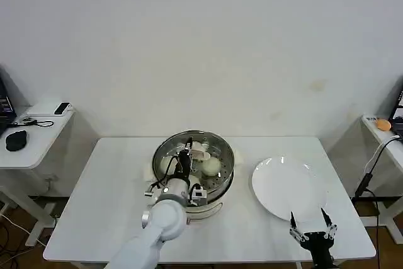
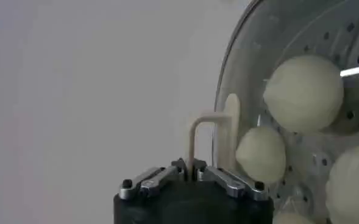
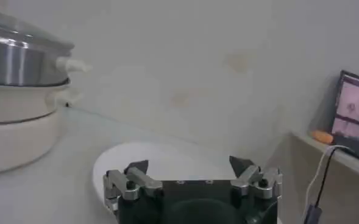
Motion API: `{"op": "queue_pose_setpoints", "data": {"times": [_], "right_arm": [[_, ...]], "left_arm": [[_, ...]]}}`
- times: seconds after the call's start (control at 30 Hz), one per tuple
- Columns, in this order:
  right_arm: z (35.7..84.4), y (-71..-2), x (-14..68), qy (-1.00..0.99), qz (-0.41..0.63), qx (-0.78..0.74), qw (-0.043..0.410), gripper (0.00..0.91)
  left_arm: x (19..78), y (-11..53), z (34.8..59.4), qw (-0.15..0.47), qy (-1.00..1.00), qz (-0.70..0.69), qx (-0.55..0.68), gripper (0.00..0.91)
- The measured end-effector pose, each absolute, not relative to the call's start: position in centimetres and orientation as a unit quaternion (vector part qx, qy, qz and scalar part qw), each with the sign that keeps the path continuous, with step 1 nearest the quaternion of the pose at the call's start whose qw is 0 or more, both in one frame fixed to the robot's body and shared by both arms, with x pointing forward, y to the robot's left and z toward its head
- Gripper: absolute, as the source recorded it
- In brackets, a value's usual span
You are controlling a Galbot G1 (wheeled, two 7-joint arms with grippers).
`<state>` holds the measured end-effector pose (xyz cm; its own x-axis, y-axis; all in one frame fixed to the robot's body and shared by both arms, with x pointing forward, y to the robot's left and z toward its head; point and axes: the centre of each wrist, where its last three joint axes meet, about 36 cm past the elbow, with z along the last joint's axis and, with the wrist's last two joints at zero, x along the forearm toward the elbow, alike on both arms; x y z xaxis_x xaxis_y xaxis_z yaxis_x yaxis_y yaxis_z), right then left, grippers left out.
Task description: Take steamed baozi put them in steamer then cover it.
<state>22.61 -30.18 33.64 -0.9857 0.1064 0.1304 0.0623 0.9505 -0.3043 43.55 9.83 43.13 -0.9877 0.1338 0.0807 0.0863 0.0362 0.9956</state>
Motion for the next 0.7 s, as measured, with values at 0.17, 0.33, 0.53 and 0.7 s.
{"op": "queue_pose_setpoints", "data": {"times": [0.17,0.33,0.53,0.7], "right_arm": [[33.7,-30.1,22.6,-0.985,0.151,-0.042,0.072,0.907],[33.6,-30.0,22.6,-0.985,0.152,-0.04,0.073,0.907],[33.8,-29.9,22.5,-0.985,0.154,-0.038,0.073,0.907],[33.8,-29.8,22.3,-0.985,0.154,-0.037,0.074,0.907]], "left_arm": [[43.3,10.1,43.1,0.015,0.721,0.689,0.076,0.907],[42.8,10.6,43.5,0.019,0.724,0.686,0.075,0.907],[41.6,11.5,43.9,0.024,0.726,0.683,0.077,0.907],[39.9,12.4,44.6,0.031,0.73,0.678,0.082,0.907]]}}
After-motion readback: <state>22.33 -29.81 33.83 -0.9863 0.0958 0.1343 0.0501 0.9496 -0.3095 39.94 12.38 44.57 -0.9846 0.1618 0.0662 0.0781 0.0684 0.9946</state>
